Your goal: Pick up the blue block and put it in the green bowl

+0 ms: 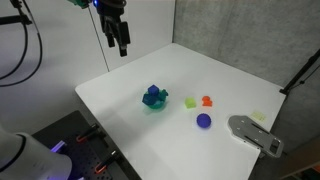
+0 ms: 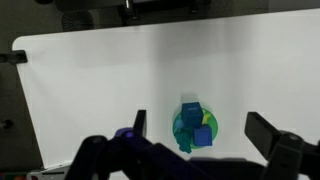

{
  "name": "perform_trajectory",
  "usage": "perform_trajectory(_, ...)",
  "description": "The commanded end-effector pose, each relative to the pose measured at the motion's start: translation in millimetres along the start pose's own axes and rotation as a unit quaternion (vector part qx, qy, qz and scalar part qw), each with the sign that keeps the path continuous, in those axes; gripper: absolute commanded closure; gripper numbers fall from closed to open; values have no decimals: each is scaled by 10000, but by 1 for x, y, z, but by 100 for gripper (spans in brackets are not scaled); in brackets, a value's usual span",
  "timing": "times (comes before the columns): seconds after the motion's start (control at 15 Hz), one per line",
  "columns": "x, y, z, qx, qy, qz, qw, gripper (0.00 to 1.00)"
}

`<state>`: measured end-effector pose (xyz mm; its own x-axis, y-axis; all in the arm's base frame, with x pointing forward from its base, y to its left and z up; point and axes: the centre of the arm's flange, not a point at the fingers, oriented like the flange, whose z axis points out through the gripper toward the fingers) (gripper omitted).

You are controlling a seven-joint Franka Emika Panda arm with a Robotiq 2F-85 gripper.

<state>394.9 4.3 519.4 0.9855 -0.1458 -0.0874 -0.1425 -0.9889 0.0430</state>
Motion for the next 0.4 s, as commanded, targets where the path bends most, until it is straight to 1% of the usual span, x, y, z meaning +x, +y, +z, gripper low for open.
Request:
perform_trajectory(0.0, -1, 12, 1, 323, -22, -23, 9995, 0)
perform_trajectory(0.13, -1, 18, 4, 283, 84, -64, 9995, 0)
perform_trajectory(0.2, 2, 11, 2, 200, -25, 32, 9998, 0)
perform_trajectory(0.33, 2, 13, 3, 217, -8, 15, 9998, 0)
